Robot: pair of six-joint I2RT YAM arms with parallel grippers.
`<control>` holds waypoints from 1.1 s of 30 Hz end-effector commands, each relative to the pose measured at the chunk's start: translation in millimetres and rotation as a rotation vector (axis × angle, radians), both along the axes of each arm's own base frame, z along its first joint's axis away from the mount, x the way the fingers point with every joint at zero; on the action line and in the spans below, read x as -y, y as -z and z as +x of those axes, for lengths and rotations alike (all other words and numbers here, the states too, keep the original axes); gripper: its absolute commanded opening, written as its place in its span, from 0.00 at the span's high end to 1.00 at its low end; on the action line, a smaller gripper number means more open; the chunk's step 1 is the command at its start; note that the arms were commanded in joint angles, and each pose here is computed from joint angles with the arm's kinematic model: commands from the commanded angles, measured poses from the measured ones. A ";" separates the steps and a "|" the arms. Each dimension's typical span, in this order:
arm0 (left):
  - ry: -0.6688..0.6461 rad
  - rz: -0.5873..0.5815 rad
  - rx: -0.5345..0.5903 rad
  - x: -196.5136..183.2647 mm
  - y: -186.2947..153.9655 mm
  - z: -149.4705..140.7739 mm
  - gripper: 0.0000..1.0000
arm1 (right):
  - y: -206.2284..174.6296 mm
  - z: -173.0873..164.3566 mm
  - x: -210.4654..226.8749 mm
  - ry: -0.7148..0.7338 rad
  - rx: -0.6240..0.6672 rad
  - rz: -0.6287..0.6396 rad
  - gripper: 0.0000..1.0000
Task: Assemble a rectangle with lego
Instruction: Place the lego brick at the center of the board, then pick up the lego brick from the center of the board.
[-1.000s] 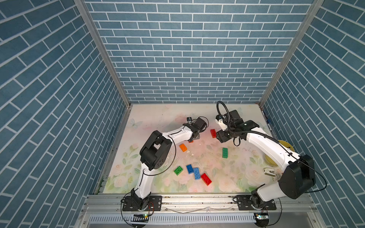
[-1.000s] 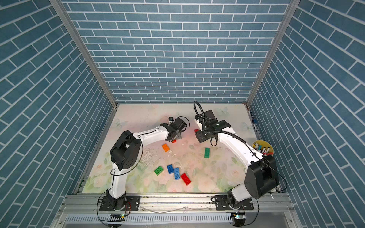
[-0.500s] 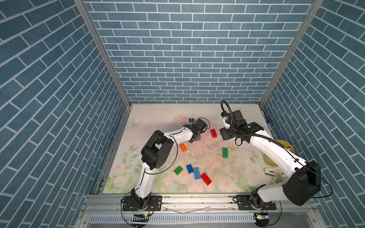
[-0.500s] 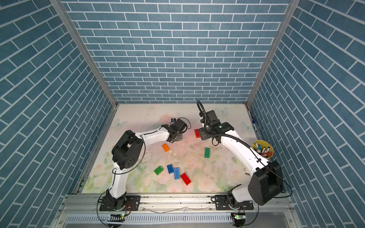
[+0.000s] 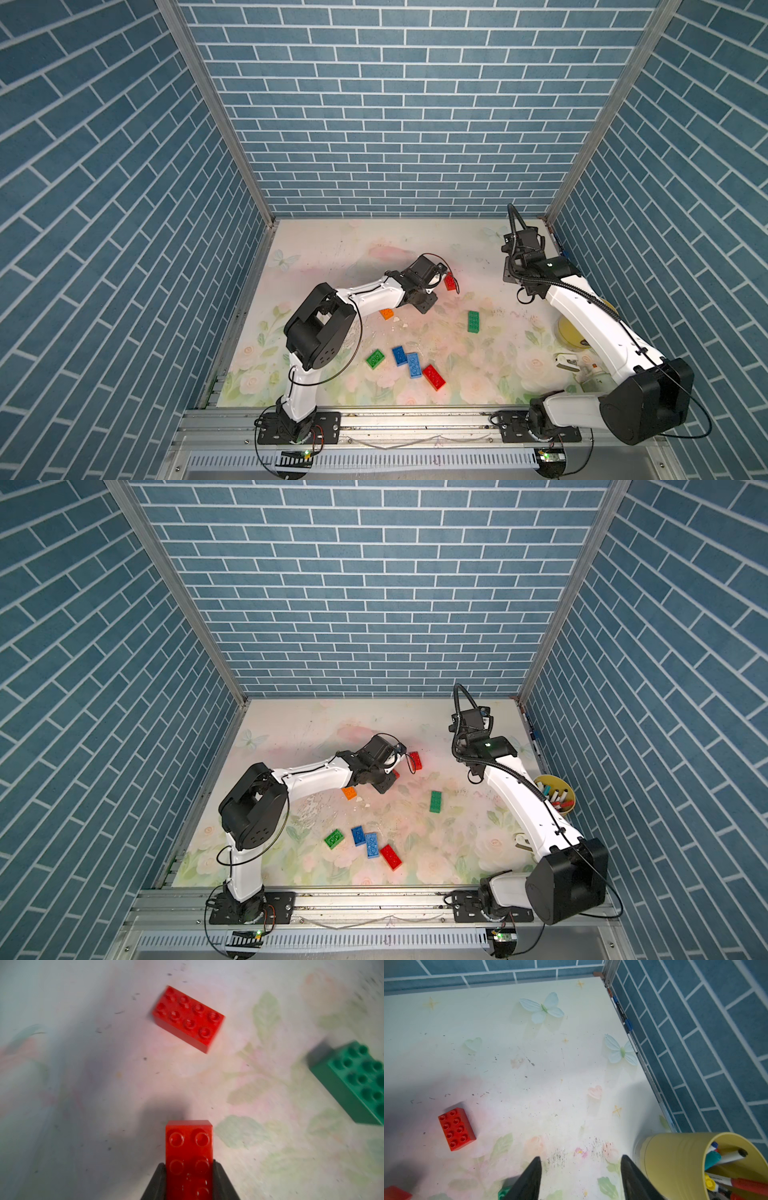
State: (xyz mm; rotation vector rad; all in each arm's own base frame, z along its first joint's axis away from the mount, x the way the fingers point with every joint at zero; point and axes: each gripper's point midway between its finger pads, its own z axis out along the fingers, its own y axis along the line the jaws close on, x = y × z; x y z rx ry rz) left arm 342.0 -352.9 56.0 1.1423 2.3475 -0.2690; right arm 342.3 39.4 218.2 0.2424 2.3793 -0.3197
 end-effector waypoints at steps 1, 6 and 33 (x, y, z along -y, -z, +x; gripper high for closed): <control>0.173 0.047 -0.055 9.2 18.6 -23.0 0.99 | -3.9 -9.2 9.0 0.076 0.005 0.014 0.39; 0.199 0.069 -0.050 13.7 23.5 -25.1 0.88 | -2.8 -11.5 8.4 0.071 0.005 0.027 0.39; -0.457 -0.684 0.248 -136.9 -183.2 -17.4 0.00 | 109.2 -51.8 -210.3 -0.778 -0.619 0.233 0.18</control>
